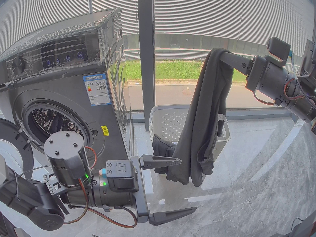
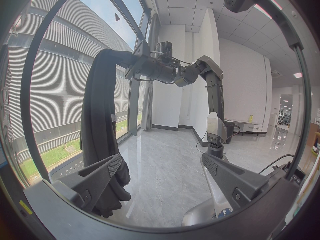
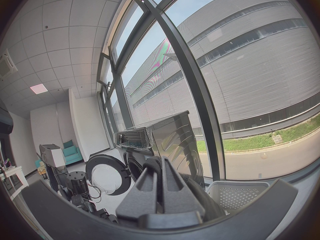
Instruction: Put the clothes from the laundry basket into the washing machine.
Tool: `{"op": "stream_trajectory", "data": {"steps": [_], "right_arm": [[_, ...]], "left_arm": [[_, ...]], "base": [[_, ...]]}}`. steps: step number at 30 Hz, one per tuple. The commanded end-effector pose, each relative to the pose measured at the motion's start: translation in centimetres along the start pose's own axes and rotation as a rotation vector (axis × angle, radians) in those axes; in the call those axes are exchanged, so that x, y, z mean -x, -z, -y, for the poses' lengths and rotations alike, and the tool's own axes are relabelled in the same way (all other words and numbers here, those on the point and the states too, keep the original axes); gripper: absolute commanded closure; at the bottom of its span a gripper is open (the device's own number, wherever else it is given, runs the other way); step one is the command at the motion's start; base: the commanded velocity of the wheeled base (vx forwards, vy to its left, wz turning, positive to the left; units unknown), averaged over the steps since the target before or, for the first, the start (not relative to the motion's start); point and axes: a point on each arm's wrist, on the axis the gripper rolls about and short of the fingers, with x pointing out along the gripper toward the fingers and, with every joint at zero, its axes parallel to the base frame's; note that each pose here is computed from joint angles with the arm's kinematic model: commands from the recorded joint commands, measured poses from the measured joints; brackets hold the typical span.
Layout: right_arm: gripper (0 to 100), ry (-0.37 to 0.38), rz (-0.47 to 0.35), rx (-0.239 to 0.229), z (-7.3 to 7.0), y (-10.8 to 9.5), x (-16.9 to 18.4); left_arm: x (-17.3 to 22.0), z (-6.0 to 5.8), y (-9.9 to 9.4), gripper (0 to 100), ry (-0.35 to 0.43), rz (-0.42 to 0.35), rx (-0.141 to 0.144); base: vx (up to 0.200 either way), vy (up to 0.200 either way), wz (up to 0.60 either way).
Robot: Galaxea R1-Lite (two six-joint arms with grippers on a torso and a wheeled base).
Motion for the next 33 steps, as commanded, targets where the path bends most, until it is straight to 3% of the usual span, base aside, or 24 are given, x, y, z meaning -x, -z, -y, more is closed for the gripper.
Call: {"op": "stream_trajectory", "data": {"steps": [1,8,13,33], "right_arm": [[100,-0.010,-0.004,-0.005,-0.2,0.1,-0.2],[100,-0.028,0.002,-0.006,-0.7,0.0,-0.3],[100,-0.047,0.016,-0.004,-1.2,-0.4,-0.4],[100,-0.116,0.059,-0.005,-3.1,-1.8,-0.2]], "left_arm": [[-1.4,-0.5,2.1,0,0.013,-0.034,0.027],[-2.7,-1.2,3.2,0,0.010,-0.019,0.019],[-3.0,-1.5,4.0,0,0.003,-0.040,0.034],[-2.5,-2.6,4.7,0,-0.069,-0.064,0.047]], "base": [[0.000,0.000,0.00],[0.000,0.000,0.00],[0.000,0.000,0.00],[0.000,0.000,0.00]]}}
